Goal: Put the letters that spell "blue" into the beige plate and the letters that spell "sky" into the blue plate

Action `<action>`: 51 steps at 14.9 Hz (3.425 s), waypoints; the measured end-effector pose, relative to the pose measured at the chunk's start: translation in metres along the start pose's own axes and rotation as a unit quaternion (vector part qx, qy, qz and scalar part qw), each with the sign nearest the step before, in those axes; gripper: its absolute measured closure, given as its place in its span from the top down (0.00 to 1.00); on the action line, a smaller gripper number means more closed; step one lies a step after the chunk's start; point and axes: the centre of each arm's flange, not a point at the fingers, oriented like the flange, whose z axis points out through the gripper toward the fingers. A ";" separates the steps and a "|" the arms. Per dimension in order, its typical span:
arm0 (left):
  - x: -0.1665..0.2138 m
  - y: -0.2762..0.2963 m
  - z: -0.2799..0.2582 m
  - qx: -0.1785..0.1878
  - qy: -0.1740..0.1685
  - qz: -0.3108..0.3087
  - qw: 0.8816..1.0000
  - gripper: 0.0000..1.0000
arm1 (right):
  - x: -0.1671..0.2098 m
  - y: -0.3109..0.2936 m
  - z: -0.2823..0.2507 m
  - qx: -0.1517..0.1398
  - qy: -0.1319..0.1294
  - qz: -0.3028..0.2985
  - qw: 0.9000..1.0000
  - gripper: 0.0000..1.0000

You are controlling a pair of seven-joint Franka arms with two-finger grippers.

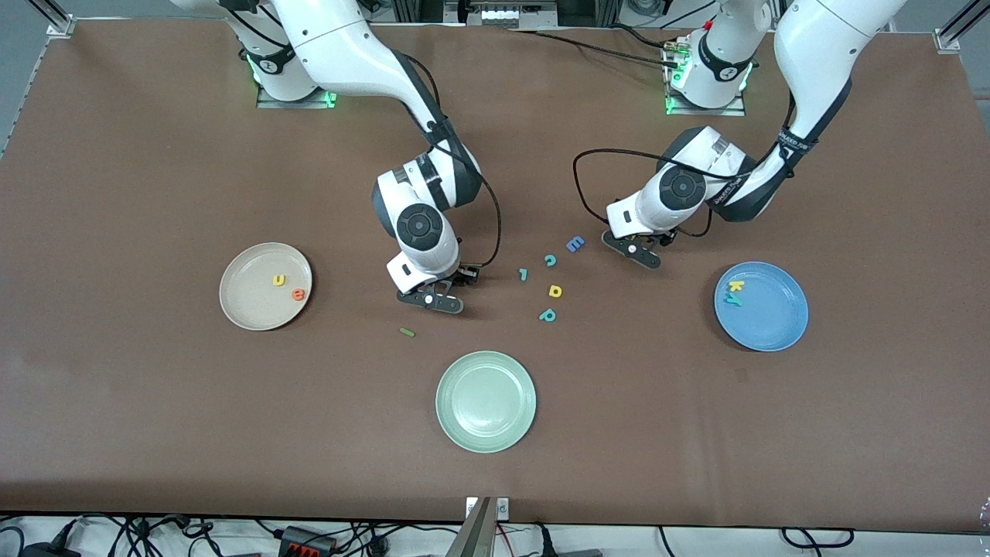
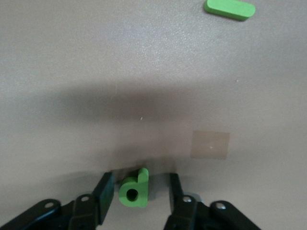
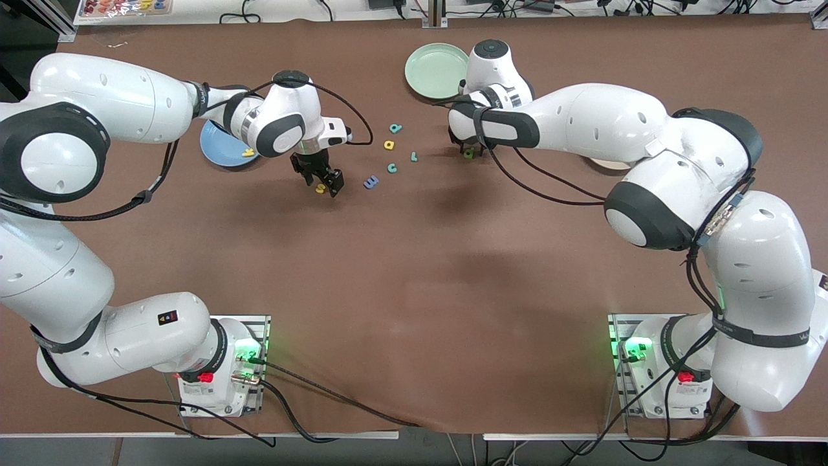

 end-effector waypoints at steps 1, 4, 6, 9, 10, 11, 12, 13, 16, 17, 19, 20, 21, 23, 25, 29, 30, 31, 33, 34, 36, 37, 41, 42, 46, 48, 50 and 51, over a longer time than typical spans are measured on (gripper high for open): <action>0.000 -0.002 0.002 0.002 0.001 0.003 1.000 0.82 | 0.000 0.000 0.000 0.000 0.000 0.000 1.000 0.53; 0.000 -0.010 0.006 0.008 0.003 0.008 1.000 0.56 | 0.000 0.000 0.000 0.000 0.000 0.000 1.000 0.37; 0.000 -0.010 0.006 0.007 0.003 0.009 1.000 0.52 | 0.000 -0.001 -0.001 0.001 0.000 0.000 1.000 0.27; 0.001 -0.009 0.008 0.004 0.006 0.010 1.000 0.45 | 0.000 -0.001 -0.001 0.001 0.001 0.000 1.000 0.27; 0.001 -0.009 0.009 0.003 0.006 0.010 1.000 0.45 | 0.001 -0.001 -0.002 0.002 0.002 0.000 1.000 0.27; 0.001 -0.009 0.009 0.002 0.006 0.010 1.000 0.43 | 0.004 0.000 -0.005 0.003 0.005 0.000 1.000 0.27; 0.002 -0.009 0.009 0.002 0.007 0.010 1.000 0.43 | 0.009 0.002 -0.009 0.002 0.008 -0.004 1.000 0.27; 0.002 -0.009 0.009 0.003 0.007 0.010 1.000 0.35 | 0.018 0.012 -0.016 -0.004 0.010 -0.013 1.000 0.27; 0.002 -0.010 0.009 0.003 0.007 0.010 1.000 0.30 | 0.069 0.082 -0.049 -0.050 -0.011 -0.041 0.998 0.27; 0.002 -0.012 0.009 0.004 0.007 0.009 1.000 0.26 | 0.086 0.111 -0.061 -0.062 -0.017 -0.048 0.997 0.27; 0.002 -0.012 0.008 0.004 0.007 0.009 1.000 0.22 | 0.113 0.171 -0.074 -0.081 -0.028 -0.067 0.994 0.27; 0.002 -0.012 0.008 0.004 0.007 0.008 1.000 0.22 | 0.120 0.199 -0.074 -0.089 -0.035 -0.077 0.992 0.27; 0.003 -0.014 0.007 0.005 0.008 0.006 1.000 0.22 | 0.124 0.223 -0.071 -0.096 -0.044 -0.088 0.990 0.27; 0.008 -0.027 -0.004 0.012 0.002 -0.004 1.000 0.22 | 0.126 0.267 -0.063 -0.106 -0.065 -0.115 0.986 0.27; 0.018 -0.046 -0.028 0.027 -0.013 -0.020 0.999 0.22 | 0.127 0.305 -0.054 -0.109 -0.086 -0.136 0.981 0.27; 0.032 -0.081 -0.080 0.051 -0.038 -0.051 0.997 0.22 | 0.138 0.376 -0.047 -0.093 -0.108 -0.155 0.978 0.27; 0.032 -0.095 -0.087 0.051 -0.038 -0.064 0.996 0.22 | 0.140 0.388 -0.046 -0.090 -0.111 -0.154 0.978 0.27; 0.029 -0.113 -0.091 0.049 -0.035 -0.077 0.995 0.22 | 0.141 0.396 -0.044 -0.088 -0.112 -0.152 0.978 0.28; 0.020 -0.160 -0.098 0.039 -0.029 -0.080 0.996 0.22 | 0.139 0.397 -0.040 -0.076 -0.109 -0.145 0.980 0.35; 0.015 -0.185 -0.101 0.032 -0.024 -0.073 0.996 0.22 | 0.138 0.393 -0.038 -0.070 -0.108 -0.144 0.981 0.42; 0.007 -0.226 -0.102 0.020 -0.018 -0.060 0.998 0.22 | 0.137 0.380 -0.039 -0.064 -0.103 -0.149 0.981 0.64; 0.005 -0.242 -0.100 0.017 -0.017 -0.054 0.998 0.22 | 0.137 0.369 -0.044 -0.056 -0.095 -0.153 0.982 0.74; 0.004 -0.278 -0.086 0.044 -0.025 -0.027 0.998 0.22 | 0.134 0.276 -0.082 -0.006 -0.040 -0.168 0.985 1.00; 0.004 -0.283 -0.084 0.051 -0.026 -0.025 0.998 0.22 | 0.128 0.245 -0.087 -0.007 -0.029 -0.168 0.985 1.00; 0.007 -0.287 -0.082 0.053 -0.025 -0.020 0.998 0.45 | 0.100 0.153 -0.082 -0.019 -0.011 -0.193 0.981 1.00; 0.010 -0.284 -0.086 0.054 -0.024 -0.014 0.998 0.62 | 0.091 0.130 -0.068 -0.018 -0.005 -0.219 0.976 1.00; 0.015 -0.274 -0.094 0.054 -0.027 -0.006 0.998 0.81 | 0.084 0.107 -0.054 -0.012 0.013 -0.265 0.964 1.00; 0.018 -0.267 -0.102 0.056 -0.029 -0.001 0.998 0.90 | 0.081 0.099 -0.048 -0.010 0.021 -0.288 0.957 1.00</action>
